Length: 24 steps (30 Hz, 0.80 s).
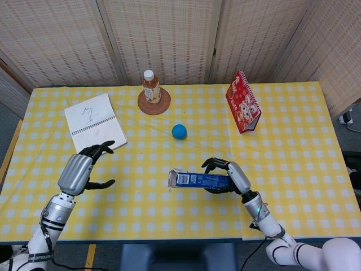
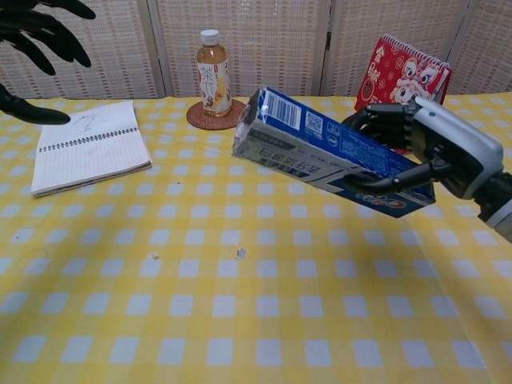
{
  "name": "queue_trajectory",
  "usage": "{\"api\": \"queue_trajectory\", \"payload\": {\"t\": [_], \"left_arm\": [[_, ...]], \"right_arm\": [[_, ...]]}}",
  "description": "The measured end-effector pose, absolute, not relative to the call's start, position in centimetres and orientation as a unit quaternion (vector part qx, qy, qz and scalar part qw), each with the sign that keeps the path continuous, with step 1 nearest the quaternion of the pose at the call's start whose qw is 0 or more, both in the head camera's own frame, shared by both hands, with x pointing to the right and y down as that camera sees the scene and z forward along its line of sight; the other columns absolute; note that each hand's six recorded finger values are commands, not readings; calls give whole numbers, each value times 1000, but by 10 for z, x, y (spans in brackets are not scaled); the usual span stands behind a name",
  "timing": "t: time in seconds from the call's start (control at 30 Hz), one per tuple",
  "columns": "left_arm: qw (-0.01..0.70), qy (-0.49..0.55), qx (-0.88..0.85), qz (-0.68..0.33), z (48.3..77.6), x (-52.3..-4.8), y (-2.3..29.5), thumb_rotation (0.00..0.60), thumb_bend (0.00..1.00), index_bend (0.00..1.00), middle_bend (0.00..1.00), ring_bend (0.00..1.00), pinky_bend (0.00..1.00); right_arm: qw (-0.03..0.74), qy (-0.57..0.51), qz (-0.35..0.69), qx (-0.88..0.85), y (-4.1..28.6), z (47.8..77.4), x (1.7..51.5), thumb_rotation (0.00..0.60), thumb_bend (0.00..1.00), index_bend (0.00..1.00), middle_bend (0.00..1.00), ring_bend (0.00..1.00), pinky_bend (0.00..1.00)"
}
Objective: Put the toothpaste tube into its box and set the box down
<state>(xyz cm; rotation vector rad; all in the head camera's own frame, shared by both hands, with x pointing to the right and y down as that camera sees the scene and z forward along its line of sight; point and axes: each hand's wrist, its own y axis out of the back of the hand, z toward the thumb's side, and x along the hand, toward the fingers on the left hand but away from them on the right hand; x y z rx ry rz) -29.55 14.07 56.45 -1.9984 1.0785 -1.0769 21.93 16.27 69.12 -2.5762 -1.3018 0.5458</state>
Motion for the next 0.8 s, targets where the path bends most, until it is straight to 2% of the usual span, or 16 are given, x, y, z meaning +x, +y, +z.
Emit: {"api": "queue_trajectory", "payload": {"t": [0.07, 0.3, 0.47, 0.67, 0.73, 0.8], "left_arm": [[319, 391, -749, -430, 573, -314, 149, 600, 141, 162, 296, 192, 211], [340, 327, -730, -494, 596, -365, 182, 600, 140, 115, 195, 102, 116], [359, 312, -711, -517, 607, -392, 197, 600, 139, 114, 188, 95, 106], [346, 304, -716, -526, 621, -402, 208, 600, 139, 108, 182, 95, 106], [341, 301, -718, -527, 624, -402, 209, 600, 139, 108, 182, 95, 106], [339, 300, -719, -528, 625, -402, 209, 600, 139, 108, 182, 95, 106]], "right_arm": [[116, -438, 204, -868, 164, 692, 230, 600, 207, 549, 406, 413, 423], [175, -424, 277, -844, 164, 703, 263, 600, 207, 549, 405, 413, 423], [206, -407, 325, -828, 165, 712, 285, 600, 207, 549, 405, 415, 423], [221, -398, 354, -817, 166, 722, 297, 600, 207, 549, 404, 417, 423], [222, -395, 359, -816, 167, 725, 299, 600, 207, 549, 388, 410, 414], [225, -390, 364, -815, 168, 727, 300, 600, 207, 506, 342, 380, 392]]}}
